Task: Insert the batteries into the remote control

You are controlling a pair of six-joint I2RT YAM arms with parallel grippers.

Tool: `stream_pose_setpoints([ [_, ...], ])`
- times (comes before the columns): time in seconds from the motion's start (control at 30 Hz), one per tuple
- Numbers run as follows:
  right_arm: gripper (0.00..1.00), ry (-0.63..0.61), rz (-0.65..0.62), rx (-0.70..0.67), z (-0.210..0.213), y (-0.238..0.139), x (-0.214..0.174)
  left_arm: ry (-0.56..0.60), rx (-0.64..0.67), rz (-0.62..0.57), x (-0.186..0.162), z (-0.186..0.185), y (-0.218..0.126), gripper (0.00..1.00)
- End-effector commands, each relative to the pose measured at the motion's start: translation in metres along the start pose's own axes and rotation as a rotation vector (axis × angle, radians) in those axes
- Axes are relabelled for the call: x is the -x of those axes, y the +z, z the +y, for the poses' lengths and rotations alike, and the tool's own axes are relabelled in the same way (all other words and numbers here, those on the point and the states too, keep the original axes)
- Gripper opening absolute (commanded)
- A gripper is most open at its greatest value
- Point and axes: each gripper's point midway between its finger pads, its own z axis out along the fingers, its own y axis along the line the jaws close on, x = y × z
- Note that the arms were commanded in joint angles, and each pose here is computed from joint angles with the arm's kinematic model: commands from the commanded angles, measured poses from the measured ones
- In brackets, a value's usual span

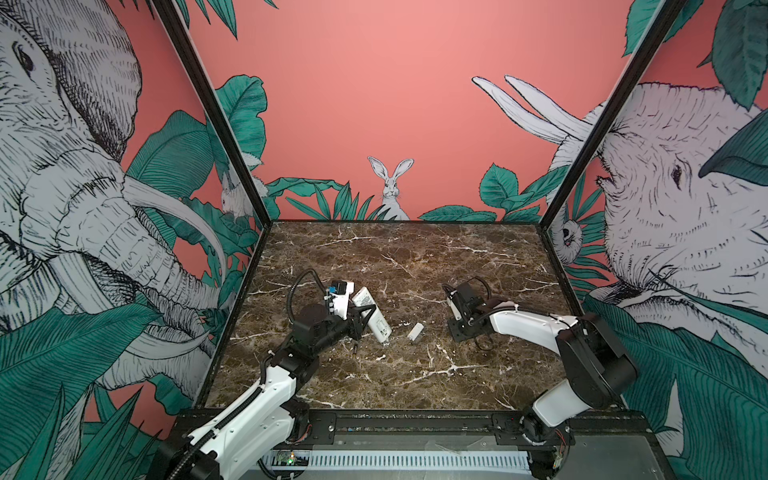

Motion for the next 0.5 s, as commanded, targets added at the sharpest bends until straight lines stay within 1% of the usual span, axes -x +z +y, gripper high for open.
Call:
stream_pose_setpoints([
  [0.0, 0.16, -0.011, 0.040, -0.021, -0.004, 0.001, -0.014, 0.007, -0.025, -0.044, 0.020, -0.009, -0.002, 0.00],
  [0.2, 0.11, -0.039, -0.004, 0.025, 0.004, -0.007, -0.009, -0.006, -0.033, -0.037, 0.022, -0.011, 0.000, 0.00],
  [0.37, 0.10, -0.144, -0.130, 0.127, 0.029, -0.030, 0.003, -0.033, -0.039, -0.014, 0.019, -0.012, 0.002, 0.00],
  [0.47, 0.10, -0.181, -0.196, 0.201, 0.042, -0.046, 0.007, -0.056, -0.051, 0.013, 0.013, -0.012, 0.005, 0.00],
])
